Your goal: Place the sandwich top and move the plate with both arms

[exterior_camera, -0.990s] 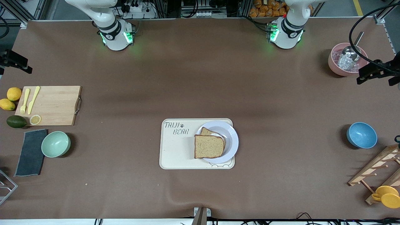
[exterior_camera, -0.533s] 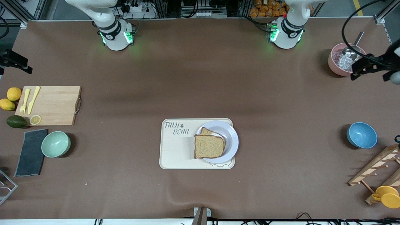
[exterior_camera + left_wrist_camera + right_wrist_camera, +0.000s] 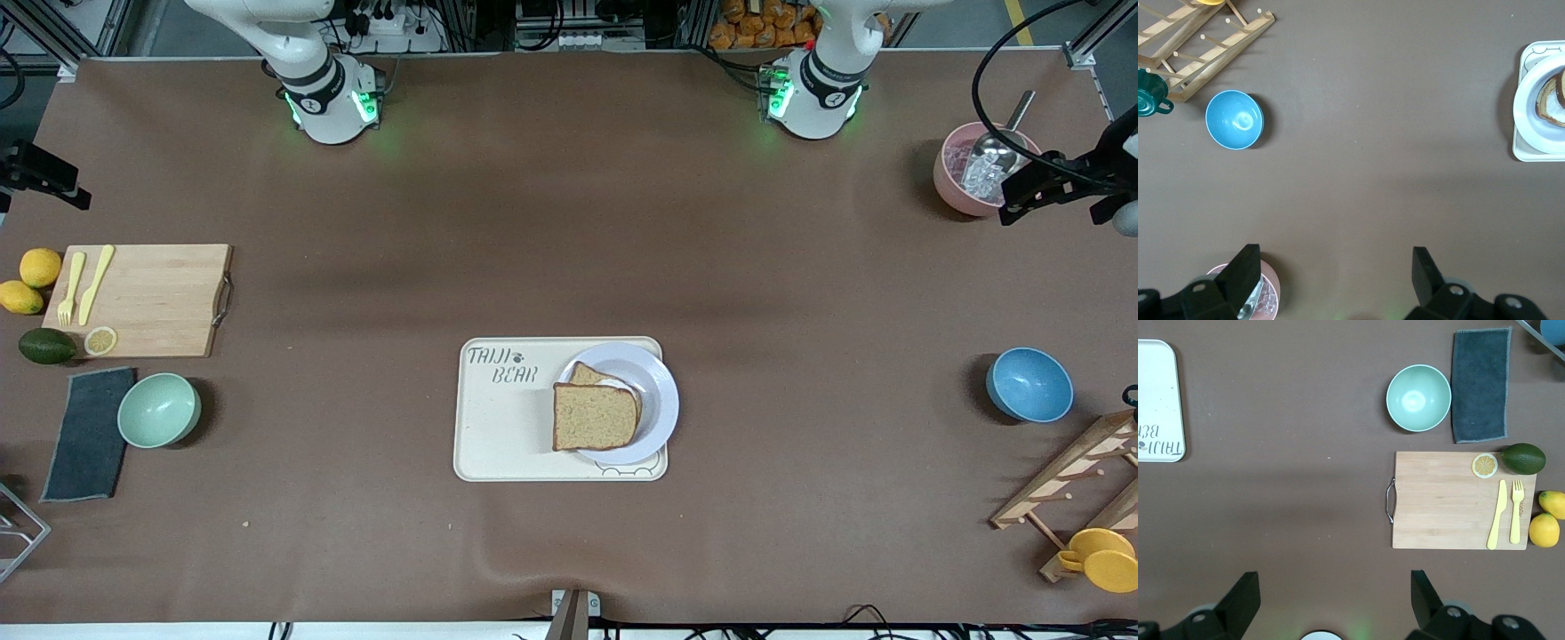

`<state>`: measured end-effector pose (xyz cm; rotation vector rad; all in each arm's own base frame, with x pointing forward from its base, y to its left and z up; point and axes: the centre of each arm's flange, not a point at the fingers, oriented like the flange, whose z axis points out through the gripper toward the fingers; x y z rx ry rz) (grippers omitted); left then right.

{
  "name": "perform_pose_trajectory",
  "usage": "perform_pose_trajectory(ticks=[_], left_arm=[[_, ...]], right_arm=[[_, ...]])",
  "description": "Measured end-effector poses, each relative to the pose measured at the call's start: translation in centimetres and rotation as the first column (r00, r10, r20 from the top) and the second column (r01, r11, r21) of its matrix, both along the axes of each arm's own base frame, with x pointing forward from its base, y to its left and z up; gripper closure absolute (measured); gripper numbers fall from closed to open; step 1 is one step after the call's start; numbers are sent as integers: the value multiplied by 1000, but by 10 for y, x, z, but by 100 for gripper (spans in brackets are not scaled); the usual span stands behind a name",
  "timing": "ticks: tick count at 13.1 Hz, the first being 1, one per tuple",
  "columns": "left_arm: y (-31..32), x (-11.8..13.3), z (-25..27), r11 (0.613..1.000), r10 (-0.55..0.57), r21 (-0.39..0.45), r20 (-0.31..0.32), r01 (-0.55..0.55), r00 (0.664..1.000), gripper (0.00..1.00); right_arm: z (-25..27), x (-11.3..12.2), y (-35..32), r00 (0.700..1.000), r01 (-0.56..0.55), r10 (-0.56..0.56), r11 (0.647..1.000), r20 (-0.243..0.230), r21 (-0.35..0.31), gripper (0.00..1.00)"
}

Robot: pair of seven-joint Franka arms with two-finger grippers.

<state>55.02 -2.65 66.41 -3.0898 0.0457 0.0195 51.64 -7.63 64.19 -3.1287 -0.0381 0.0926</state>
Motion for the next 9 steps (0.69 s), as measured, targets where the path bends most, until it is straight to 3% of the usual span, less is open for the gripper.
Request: perform_pose_trajectory(ticks=[9], left_arm=[[-7,-6,-5,999,16,-33,-36,-17,999,0]], right_arm=[[0,0,-2,1000,3,-3,1000,2,0,0]])
